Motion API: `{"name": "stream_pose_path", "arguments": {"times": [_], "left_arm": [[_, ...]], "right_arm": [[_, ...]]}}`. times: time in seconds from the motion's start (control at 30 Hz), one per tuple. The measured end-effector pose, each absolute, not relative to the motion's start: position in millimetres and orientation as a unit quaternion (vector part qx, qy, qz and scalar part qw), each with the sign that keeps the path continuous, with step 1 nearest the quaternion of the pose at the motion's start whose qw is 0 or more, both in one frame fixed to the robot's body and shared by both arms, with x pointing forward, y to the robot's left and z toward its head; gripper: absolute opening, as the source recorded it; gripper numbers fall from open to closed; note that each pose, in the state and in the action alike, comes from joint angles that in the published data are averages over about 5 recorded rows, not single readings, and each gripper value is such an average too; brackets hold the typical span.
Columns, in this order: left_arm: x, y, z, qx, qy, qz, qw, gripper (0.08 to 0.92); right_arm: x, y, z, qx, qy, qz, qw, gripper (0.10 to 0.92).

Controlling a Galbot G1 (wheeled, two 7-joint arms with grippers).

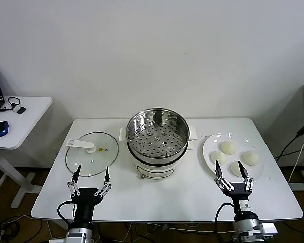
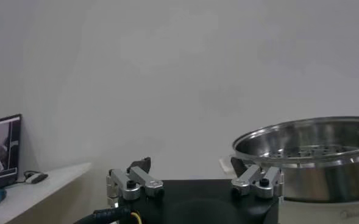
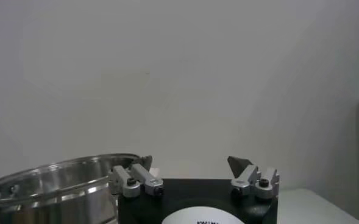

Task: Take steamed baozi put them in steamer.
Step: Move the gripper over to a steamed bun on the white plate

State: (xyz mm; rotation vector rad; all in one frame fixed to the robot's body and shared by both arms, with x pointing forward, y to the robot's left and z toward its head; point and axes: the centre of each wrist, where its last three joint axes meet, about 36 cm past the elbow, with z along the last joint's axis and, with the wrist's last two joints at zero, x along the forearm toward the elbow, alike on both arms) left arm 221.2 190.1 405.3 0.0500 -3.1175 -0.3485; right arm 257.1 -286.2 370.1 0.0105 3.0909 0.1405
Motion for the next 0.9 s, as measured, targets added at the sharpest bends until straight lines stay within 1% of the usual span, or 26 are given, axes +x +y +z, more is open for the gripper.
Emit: {"name": "stream_pose_path", "arguments": {"times": [0.17, 0.4, 0.9], "left_arm": [[221, 189, 405, 0.014, -0.994, -0.11, 0.003, 0.823], [221, 186, 405, 0.011, -0.994, -0.109, 0.001, 0.823], [219, 185, 405, 0.01, -0.994, -0.108, 0.0, 0.823]], "right_arm": [[274, -299, 381, 0.01, 1.0, 0.021, 0.013, 0.823], [315, -325, 408, 0.012, 0.999, -0.044, -0.009, 0.823], [393, -394, 458, -0.058, 0.947, -0.297, -0.112, 0.823]]}}
